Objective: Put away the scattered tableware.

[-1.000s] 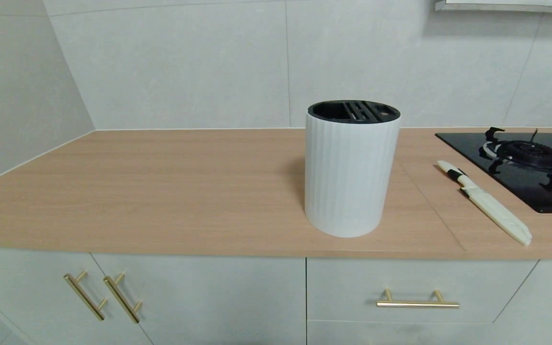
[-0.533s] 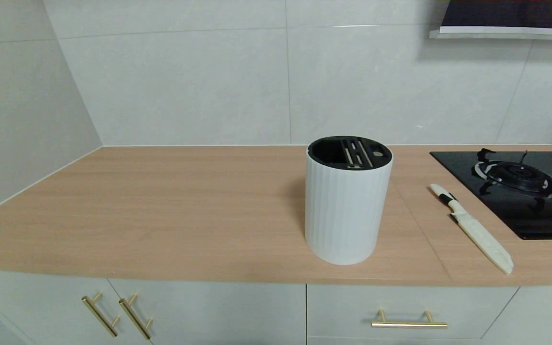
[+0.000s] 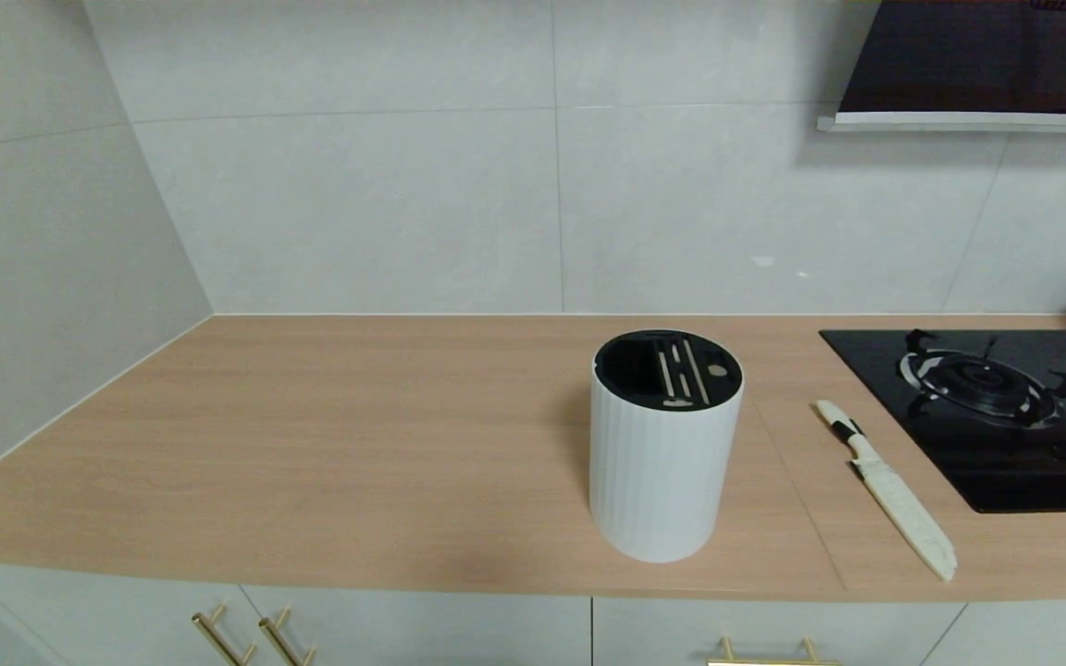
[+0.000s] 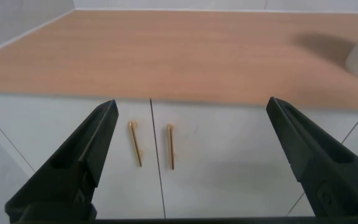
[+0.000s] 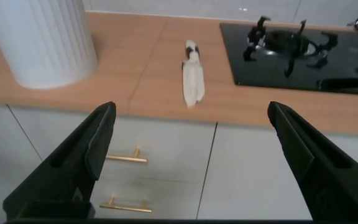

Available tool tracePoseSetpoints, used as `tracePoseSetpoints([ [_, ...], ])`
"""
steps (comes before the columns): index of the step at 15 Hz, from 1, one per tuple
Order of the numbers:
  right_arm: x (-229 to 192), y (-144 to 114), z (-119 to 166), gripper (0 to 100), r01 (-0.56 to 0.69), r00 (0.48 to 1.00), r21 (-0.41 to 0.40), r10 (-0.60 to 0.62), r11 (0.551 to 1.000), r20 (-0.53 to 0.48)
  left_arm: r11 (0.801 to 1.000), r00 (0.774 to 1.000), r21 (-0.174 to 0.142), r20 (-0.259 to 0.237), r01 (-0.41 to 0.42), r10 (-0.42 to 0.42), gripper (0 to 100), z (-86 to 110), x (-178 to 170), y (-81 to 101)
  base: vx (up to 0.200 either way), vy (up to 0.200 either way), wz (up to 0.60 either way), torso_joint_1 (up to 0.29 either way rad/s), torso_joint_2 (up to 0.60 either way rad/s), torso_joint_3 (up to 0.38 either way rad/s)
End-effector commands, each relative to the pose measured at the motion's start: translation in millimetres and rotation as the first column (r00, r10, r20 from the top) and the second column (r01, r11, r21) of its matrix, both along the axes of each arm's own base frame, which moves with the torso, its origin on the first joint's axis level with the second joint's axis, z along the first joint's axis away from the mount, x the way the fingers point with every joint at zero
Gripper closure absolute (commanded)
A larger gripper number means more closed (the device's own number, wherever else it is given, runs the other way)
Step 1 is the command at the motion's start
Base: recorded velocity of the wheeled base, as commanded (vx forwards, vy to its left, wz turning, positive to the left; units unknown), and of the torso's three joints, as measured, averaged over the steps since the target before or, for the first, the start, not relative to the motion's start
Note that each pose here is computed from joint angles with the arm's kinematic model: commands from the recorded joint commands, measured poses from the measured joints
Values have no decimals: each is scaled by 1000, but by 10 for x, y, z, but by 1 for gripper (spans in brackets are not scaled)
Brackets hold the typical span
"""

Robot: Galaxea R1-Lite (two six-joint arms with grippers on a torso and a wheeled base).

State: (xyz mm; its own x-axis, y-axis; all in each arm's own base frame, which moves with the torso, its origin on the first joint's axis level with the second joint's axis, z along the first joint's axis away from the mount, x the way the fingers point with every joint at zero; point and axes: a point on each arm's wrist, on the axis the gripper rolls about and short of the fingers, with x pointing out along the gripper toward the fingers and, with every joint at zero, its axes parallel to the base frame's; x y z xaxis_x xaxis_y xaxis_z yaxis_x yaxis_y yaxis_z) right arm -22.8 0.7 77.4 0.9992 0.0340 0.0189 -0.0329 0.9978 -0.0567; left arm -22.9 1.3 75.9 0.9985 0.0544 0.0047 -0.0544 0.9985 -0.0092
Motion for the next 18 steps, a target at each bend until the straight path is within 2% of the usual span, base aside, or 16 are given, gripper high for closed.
tracePoseSetpoints([
  [1,1,0,1,0,-1,1000,-1,1,1000,-1,1000,1000,-2,0,1,-1,0,1,1,0,0,0,0,271,-583,-310],
  [9,1,0,1,0,-1,1000,-2,1,1000,0,1000,1000,0,0,-1,1,0,1,1,0,0,0,0,247,-508,-264],
  [16,1,-4,3,0,18,1000,-32,-18,999,2,1000,1000,0,0,-1,1,0,1,1,0,0,0,0,7,-14,-7],
  [17,-2,-4,40,0,20,999,-32,-19,999,33,1000,1000,0,0,1,-1,0,1,1,0,0,0,0,0,0,0],
  [18,-54,-4,301,0,9,995,-22,-7,1000,100,1000,1000,0,0,-1,1,0,1,1,0,0,0,0,0,0,0],
])
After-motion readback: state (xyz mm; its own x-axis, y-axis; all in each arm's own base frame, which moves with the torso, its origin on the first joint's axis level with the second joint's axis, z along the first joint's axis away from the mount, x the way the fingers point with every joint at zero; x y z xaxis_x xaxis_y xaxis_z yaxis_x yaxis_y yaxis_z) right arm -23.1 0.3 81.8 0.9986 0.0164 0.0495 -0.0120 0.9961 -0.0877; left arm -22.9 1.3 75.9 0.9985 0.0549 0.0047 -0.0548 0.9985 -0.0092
